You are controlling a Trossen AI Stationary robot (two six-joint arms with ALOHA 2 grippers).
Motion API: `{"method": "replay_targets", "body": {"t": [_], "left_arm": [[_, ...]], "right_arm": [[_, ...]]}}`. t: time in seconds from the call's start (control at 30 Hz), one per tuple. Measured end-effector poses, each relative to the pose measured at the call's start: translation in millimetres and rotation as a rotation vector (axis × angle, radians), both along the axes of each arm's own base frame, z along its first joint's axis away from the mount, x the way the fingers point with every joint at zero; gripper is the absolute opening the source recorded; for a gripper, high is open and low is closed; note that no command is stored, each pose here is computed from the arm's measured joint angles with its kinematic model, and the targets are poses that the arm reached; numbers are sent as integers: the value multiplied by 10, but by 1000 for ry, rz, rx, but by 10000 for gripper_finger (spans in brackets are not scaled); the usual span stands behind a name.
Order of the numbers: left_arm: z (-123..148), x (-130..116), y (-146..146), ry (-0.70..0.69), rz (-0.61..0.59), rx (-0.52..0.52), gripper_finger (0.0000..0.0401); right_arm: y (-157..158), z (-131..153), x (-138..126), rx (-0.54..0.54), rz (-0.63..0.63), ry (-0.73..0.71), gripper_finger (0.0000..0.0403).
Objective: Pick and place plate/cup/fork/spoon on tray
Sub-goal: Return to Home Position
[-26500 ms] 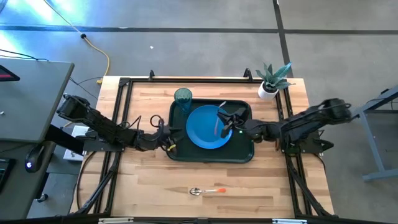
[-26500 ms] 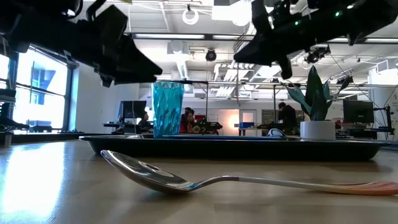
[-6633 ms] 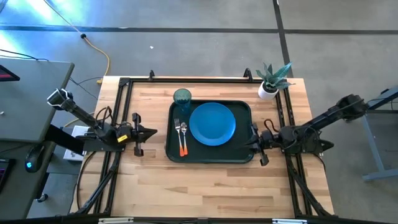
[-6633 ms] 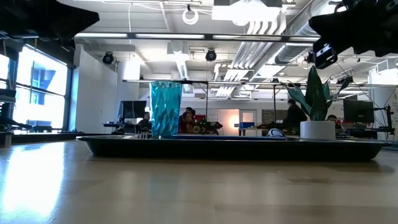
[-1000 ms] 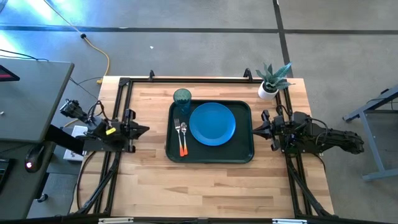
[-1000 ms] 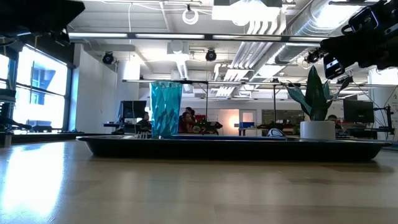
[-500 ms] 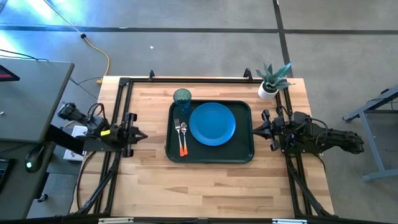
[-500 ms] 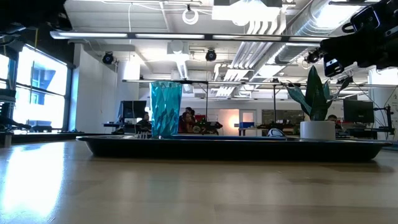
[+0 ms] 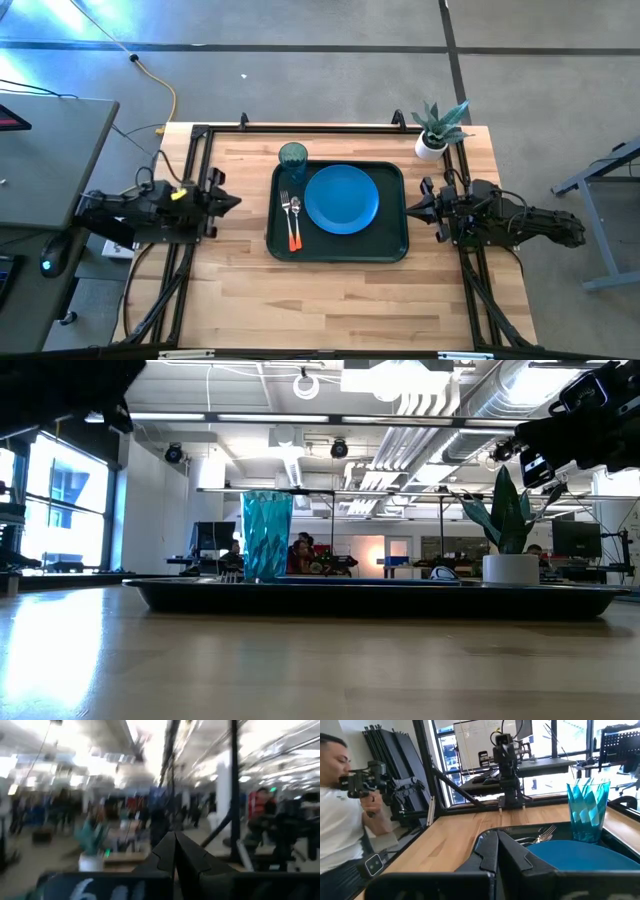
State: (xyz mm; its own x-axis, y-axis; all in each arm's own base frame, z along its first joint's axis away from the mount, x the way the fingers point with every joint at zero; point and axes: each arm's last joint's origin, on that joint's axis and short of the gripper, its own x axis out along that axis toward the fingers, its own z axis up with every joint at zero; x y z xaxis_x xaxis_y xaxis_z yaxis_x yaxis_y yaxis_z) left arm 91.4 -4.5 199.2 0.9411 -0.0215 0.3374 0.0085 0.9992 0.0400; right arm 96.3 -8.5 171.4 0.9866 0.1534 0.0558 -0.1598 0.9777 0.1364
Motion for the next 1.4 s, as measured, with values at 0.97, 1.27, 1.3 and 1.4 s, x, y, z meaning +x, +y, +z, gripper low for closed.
{"method": "replay_targets", "body": {"t": [0.97, 1.27, 1.3, 1.4], "left_arm": [[-291, 56, 27, 307, 103, -1, 0], [-291, 56, 26, 307, 103, -1, 0], [-291, 56, 26, 307, 103, -1, 0], [-291, 56, 27, 307, 104, -1, 0]], "right_arm": [[0, 0, 0, 0, 0, 0, 0], [0, 0, 0, 0, 0, 0, 0], [0, 0, 0, 0, 0, 0, 0], [0, 0, 0, 0, 0, 0, 0]]}}
